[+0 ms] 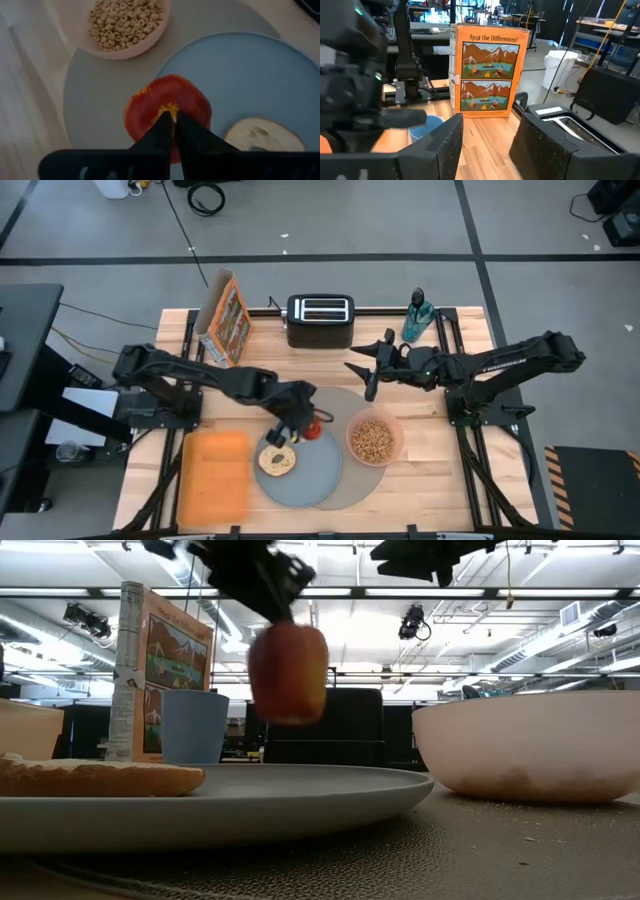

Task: Arrange a breakfast setting
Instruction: Put the apple on the blue plate

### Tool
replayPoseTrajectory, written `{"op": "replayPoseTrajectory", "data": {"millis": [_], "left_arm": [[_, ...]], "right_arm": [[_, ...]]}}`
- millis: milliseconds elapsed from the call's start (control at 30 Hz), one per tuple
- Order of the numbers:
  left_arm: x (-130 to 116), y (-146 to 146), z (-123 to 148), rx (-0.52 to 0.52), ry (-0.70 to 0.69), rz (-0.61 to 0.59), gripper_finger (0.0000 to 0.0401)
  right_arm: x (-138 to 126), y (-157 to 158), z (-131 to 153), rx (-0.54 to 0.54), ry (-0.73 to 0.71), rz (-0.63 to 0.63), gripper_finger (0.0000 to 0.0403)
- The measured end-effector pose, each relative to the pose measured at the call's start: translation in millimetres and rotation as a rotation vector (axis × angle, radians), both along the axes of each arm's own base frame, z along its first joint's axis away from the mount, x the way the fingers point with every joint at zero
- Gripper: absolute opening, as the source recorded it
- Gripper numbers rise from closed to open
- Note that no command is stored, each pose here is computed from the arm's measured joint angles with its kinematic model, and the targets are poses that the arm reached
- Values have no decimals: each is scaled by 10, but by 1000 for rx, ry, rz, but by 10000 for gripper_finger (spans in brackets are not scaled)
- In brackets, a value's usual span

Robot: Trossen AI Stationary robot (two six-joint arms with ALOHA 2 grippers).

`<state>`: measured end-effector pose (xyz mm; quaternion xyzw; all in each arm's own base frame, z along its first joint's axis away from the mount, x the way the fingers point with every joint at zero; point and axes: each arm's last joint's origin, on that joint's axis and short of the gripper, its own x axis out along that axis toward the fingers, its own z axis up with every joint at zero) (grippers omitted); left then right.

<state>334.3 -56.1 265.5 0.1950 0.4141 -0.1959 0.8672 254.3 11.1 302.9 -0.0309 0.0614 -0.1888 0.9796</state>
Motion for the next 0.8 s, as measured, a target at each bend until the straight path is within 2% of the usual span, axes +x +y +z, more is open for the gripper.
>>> {"op": "replayPoseTrajectory", "data": {"millis": [200,400,800], "left_arm": [[199,111,-276,-40,46,10,18],[269,87,-488,-84,119,-23,18],[220,73,-414,-136,123,-59,18]], "right_arm": [[-39,-4,-31,-5,55,0,208],[-45,-4,-67,-1,90,-2,208],[-42,-4,-58,0,80,-1,208]]}}
